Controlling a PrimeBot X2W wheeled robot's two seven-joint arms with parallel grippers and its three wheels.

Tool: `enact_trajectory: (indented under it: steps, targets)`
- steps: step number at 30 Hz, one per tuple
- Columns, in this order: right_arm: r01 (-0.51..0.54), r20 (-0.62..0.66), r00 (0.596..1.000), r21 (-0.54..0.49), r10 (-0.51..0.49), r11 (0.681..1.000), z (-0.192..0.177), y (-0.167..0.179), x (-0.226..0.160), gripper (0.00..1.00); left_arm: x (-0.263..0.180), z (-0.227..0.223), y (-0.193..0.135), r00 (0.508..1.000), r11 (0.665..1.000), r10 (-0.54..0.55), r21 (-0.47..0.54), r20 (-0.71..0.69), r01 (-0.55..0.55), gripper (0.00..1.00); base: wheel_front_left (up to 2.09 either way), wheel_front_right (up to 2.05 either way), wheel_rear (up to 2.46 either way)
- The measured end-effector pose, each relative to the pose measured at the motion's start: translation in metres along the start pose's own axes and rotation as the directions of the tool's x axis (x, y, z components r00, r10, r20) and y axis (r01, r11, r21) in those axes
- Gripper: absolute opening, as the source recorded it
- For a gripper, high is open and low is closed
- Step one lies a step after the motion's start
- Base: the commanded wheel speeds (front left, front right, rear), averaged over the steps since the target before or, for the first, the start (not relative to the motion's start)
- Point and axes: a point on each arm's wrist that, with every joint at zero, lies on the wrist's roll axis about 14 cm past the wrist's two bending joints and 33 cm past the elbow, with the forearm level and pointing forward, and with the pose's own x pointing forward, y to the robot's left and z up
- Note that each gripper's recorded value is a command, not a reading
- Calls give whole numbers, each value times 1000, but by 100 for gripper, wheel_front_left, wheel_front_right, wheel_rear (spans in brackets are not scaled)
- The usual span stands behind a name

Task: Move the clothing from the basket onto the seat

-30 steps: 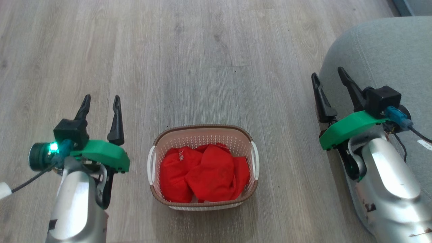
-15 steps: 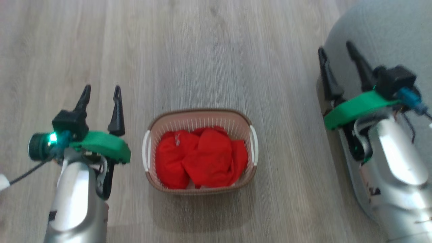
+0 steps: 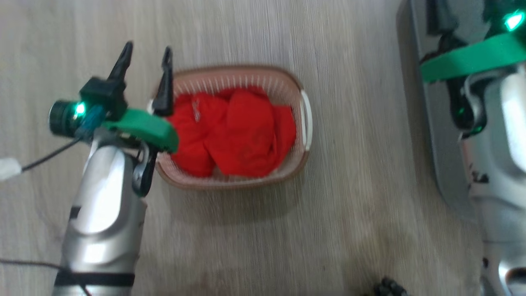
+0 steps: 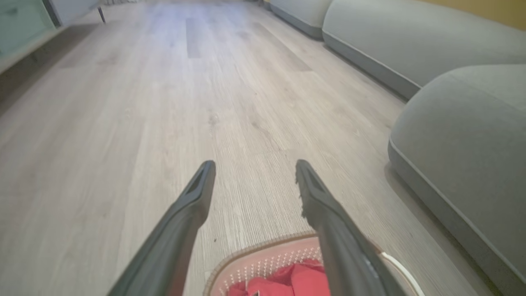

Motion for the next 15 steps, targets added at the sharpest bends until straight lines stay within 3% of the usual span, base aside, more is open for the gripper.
enact_trajectory:
  steps: [8,13,15]
  targets:
    - [18,-83,996,-15,-19,1000,-65,-17,14,100,24,-98,-35,974,993,-116,-61,-194,106,100,0,0,0]
    - [21,-124,992,-28,-24,999,-96,-26,17,100,29,-151,-59,934,981,-191,-99,-302,169,100,0,0,0]
    - [16,-139,990,-44,-22,999,-110,-30,19,100,27,-185,-71,896,972,-234,-111,-378,207,100,0,0,0]
